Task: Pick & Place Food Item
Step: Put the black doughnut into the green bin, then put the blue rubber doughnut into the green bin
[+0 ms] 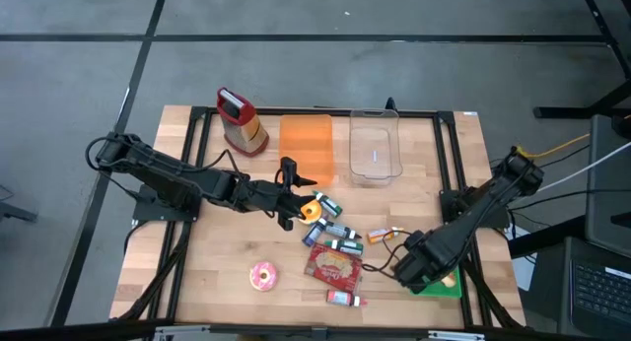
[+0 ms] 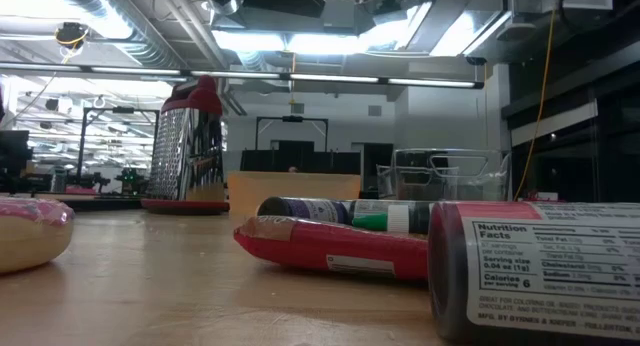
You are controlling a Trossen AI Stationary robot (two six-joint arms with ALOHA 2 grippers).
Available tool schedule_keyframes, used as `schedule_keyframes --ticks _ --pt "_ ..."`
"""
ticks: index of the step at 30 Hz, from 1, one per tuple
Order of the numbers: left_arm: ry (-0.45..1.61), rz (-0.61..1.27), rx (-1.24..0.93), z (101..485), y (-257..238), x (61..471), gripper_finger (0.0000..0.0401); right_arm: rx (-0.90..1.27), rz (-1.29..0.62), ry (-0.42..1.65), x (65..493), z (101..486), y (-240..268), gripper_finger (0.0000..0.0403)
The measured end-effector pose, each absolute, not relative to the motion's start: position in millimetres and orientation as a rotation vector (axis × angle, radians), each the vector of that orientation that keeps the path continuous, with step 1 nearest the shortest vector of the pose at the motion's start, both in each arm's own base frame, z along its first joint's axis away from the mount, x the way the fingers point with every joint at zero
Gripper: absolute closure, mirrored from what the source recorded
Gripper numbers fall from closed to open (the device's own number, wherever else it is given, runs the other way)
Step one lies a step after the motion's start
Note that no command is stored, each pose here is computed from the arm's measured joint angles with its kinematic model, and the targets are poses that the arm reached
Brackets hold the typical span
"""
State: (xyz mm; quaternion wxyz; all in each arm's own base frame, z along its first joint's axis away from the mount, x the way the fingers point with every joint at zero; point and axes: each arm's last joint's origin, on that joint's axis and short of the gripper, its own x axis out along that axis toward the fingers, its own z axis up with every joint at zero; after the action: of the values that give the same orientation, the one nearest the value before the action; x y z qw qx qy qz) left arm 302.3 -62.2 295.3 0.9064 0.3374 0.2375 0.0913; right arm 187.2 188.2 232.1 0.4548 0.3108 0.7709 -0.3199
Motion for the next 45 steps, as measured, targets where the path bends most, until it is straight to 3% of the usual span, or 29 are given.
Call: schedule_keyframes --ticks 6,19,27,33,41,45 --pt "0.491 0.189 0.696 295.2 -62.1 302.3 0.0219 0.753 -0.800 1.882 187.7 230.3 187.8 0.0358" --pt "0.491 0.172 0.685 294.8 -62.7 302.2 0.0219 0.730 -0.791 1.859 188.2 230.0 187.1 0.0198" --pt "0.494 0.172 0.686 294.4 -62.6 302.1 0.0219 0.695 -0.800 1.767 191.0 229.1 185.0 0.0189" --pt "0.502 0.167 0.641 293.1 -60.9 302.0 0.0219 0.634 -0.732 1.503 205.6 241.9 186.8 0.0190" --pt "0.548 0.097 0.424 285.6 -51.6 301.8 0.0219 0.447 -0.585 0.949 243.7 289.5 183.4 0.0189" --pt "0.583 0.076 0.334 277.6 -48.6 299.9 0.0219 0.339 -0.491 0.826 269.8 296.8 173.1 0.0191"
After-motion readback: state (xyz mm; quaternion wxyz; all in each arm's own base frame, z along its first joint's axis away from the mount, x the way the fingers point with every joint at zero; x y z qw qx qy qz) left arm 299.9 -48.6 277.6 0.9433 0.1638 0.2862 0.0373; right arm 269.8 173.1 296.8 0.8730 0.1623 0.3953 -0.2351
